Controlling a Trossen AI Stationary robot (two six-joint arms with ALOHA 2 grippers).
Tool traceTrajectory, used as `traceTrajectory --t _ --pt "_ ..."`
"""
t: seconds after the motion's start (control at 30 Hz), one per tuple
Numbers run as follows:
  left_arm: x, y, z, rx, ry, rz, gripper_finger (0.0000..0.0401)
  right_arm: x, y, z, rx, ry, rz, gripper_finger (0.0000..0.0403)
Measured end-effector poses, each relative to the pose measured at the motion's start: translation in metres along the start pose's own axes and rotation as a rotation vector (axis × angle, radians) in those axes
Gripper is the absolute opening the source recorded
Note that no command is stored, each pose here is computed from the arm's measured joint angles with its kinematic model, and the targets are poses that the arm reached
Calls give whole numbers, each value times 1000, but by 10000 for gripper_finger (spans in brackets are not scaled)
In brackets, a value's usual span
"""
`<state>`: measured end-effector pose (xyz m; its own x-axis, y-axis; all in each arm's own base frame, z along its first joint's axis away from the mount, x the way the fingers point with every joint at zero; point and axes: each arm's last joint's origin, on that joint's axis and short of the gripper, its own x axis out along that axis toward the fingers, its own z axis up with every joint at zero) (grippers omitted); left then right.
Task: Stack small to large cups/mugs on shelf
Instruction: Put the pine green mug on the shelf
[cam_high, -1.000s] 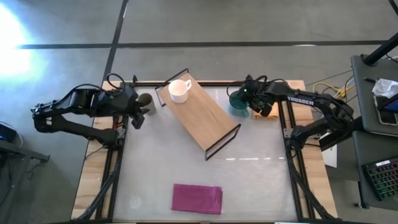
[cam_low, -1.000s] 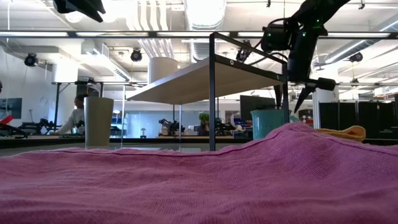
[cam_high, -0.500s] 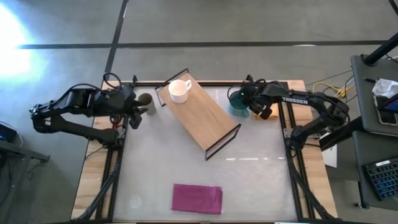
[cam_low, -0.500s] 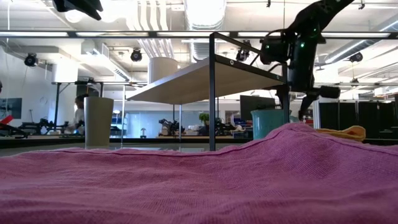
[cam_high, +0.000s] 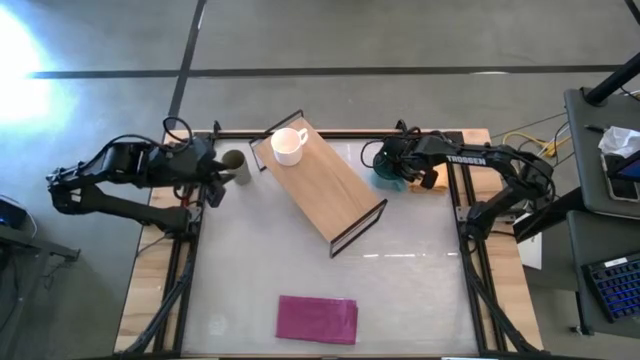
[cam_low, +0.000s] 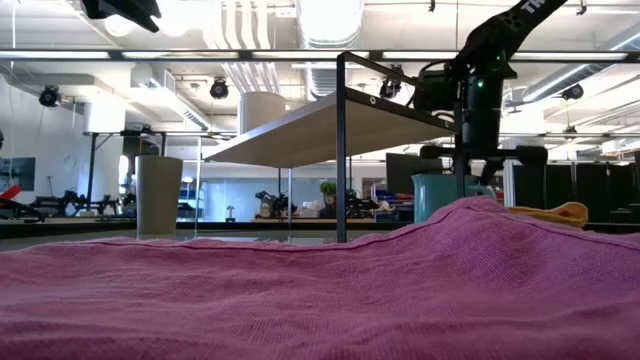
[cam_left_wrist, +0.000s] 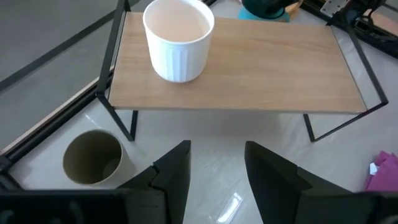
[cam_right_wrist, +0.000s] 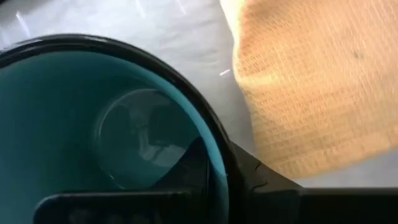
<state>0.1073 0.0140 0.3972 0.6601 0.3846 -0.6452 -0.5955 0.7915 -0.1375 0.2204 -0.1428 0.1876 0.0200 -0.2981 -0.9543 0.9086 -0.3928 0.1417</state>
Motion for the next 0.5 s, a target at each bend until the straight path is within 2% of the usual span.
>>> traceTrajectory --t 0.27,0.4,0.5 --pt "0 0 0 -1 4 2 137 -10 -1 0 -249 12 30 18" --pt "4 -2 1 1 15 8 137 -42 5 4 -341 -26 105 18" --pt "8 -5 2 -15 25 15 137 -73 5 11 -427 -85 98 18"
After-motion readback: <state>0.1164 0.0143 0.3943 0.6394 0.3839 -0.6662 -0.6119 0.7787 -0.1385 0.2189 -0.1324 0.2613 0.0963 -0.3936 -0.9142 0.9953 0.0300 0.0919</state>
